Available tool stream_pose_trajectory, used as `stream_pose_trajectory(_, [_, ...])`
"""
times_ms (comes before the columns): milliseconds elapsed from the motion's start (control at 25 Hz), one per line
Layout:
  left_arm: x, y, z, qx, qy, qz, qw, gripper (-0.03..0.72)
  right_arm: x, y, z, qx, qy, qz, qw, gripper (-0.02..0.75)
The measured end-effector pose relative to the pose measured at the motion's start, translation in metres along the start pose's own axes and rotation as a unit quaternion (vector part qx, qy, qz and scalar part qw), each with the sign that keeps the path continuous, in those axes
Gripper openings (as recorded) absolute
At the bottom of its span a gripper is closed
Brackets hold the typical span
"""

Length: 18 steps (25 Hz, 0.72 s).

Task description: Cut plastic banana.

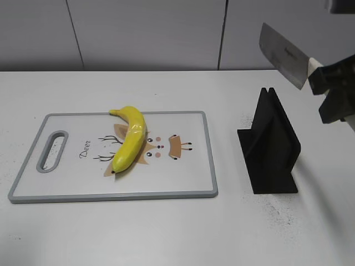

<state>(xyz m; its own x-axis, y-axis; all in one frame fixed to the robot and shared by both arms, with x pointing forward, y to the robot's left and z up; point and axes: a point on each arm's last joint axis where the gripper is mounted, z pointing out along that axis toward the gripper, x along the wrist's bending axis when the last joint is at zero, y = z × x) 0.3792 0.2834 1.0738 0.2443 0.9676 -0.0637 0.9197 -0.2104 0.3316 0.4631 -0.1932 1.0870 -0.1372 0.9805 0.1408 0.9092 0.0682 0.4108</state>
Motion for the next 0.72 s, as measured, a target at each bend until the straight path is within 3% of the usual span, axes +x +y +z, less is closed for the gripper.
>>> stream_pose_trajectory(320, [-0.012,-0.063,-0.014,-0.123,0.022,0.012,0.992,0.587,-0.004,-0.011,0.020,-0.002,-0.002,0.022,1.000,0.161])
stream_pose_trajectory(720, [-0.023,-0.124,-0.016,-0.267,0.047,0.028,0.962,0.586,-0.004,-0.008,0.020,-0.023,-0.002,0.029,0.999,0.161])
